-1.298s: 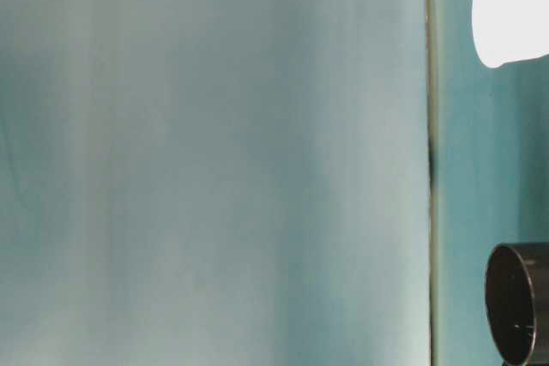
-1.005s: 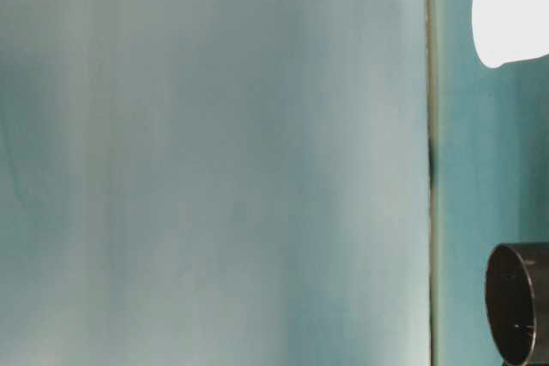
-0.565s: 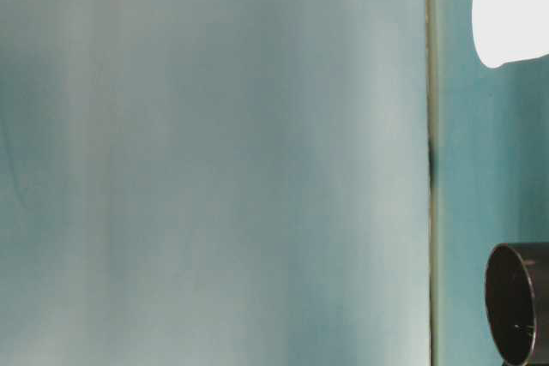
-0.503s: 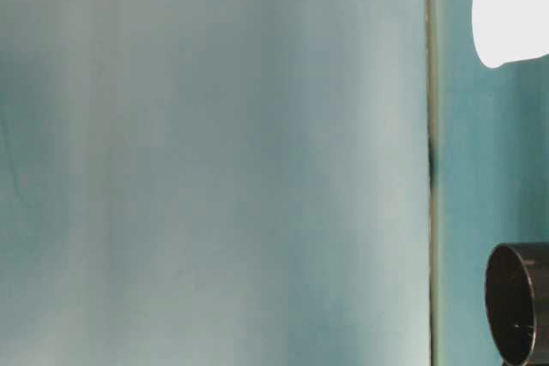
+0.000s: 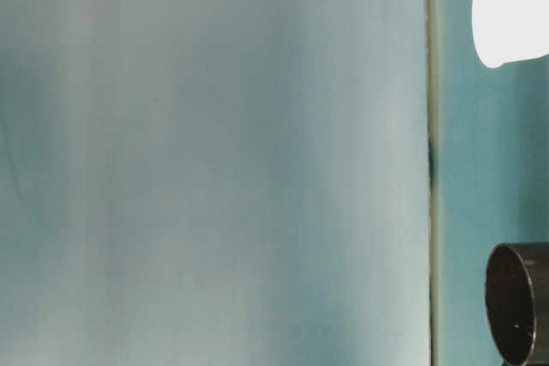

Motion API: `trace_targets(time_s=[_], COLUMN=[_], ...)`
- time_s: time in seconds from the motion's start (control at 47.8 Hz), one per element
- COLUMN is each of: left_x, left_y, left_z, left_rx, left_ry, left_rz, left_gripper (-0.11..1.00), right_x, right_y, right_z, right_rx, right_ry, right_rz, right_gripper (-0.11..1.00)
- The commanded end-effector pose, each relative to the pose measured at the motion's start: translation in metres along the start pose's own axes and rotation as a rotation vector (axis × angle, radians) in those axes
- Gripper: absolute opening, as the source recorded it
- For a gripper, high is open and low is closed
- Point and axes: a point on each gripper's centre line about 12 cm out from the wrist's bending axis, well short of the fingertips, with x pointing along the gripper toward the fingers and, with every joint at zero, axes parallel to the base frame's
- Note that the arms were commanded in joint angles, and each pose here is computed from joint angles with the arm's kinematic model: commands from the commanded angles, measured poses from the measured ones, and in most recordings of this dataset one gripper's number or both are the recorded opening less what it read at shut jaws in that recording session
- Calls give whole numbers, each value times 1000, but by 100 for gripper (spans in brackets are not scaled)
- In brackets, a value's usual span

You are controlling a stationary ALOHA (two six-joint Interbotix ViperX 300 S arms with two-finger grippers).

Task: Put a paper cup into the cup holder on your left arm.
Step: 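Move the left gripper toward the black mug's handle and open it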

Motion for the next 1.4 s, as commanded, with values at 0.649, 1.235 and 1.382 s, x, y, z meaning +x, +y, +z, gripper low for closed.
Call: trace_targets(time_s=[0.649,1.235,1.382], left_x=[44,60,65], left_y=[7,10,11], left_z=[-21,-31,-32], left_rx=[0,-20,-32], left_ry=[159,149,163], left_rz=[28,36,38], left_gripper=[3,3,13], right_x=[-2,-1,-2], right_y=[1,0,0], right_z=[11,10,10], right_rx=[11,14,14], right_ry=[-26,-24,-25], right_rz=[1,-2,-2], right_gripper=[0,0,0])
